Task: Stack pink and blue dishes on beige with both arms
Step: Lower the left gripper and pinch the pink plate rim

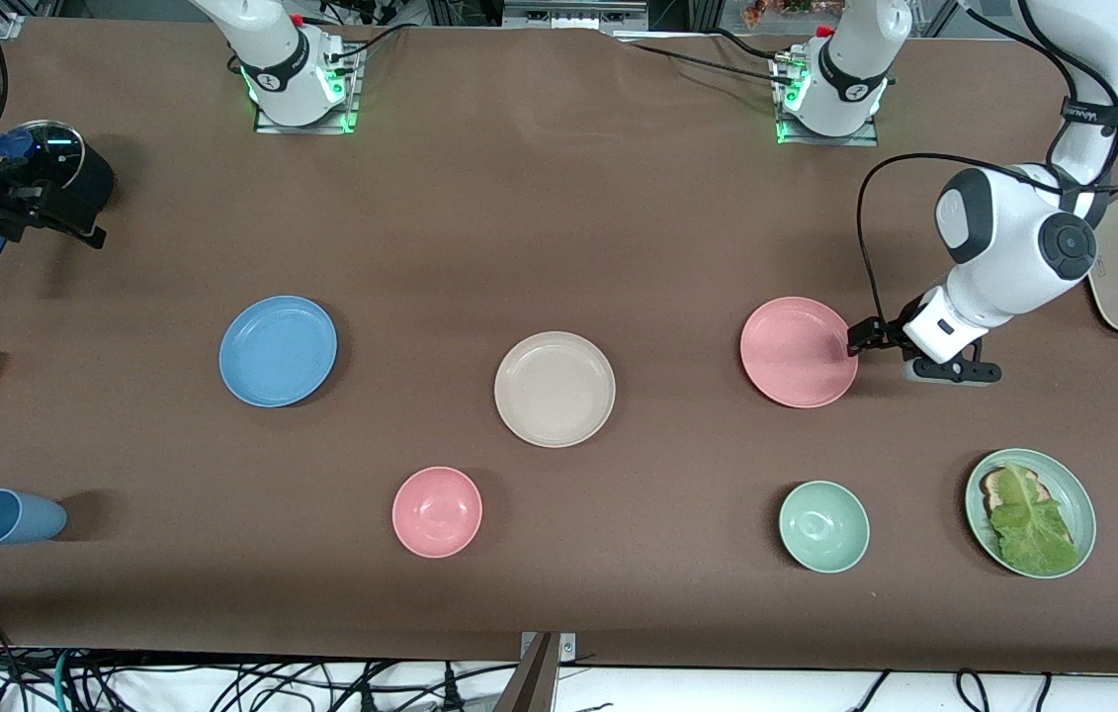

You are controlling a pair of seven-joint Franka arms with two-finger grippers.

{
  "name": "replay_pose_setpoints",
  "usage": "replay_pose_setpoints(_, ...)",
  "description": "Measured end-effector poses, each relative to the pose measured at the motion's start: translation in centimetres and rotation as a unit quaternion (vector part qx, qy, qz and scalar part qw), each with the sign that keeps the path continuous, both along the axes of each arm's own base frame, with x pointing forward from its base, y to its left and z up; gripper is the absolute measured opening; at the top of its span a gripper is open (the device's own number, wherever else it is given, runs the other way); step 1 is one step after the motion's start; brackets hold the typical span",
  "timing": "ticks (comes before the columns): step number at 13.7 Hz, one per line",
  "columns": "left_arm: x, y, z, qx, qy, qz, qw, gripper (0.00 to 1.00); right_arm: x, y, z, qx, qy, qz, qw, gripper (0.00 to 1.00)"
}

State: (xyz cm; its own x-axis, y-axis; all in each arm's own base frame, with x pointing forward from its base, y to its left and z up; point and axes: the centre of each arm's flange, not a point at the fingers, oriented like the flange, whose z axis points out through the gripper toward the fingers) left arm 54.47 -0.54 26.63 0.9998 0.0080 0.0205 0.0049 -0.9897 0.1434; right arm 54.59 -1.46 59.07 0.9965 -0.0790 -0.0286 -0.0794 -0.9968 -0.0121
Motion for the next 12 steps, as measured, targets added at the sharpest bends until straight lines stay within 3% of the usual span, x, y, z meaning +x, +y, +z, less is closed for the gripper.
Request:
replay_pose_setpoints(5, -0.8, 0.2, -2.2, -0.022, -0.020, -0.025, 0.999, 1.00, 0.0, 0.0, 0.0, 0.000, 0.000, 0.000, 1.000, 1.00)
replay_pose_setpoints(12, -0.8, -1.2, -4.6, -0.018, -0.028, -0.081, 0.996, 1.00, -0.2, -0.6, -0.1, 0.000, 0.008, -0.006, 1.000, 1.00)
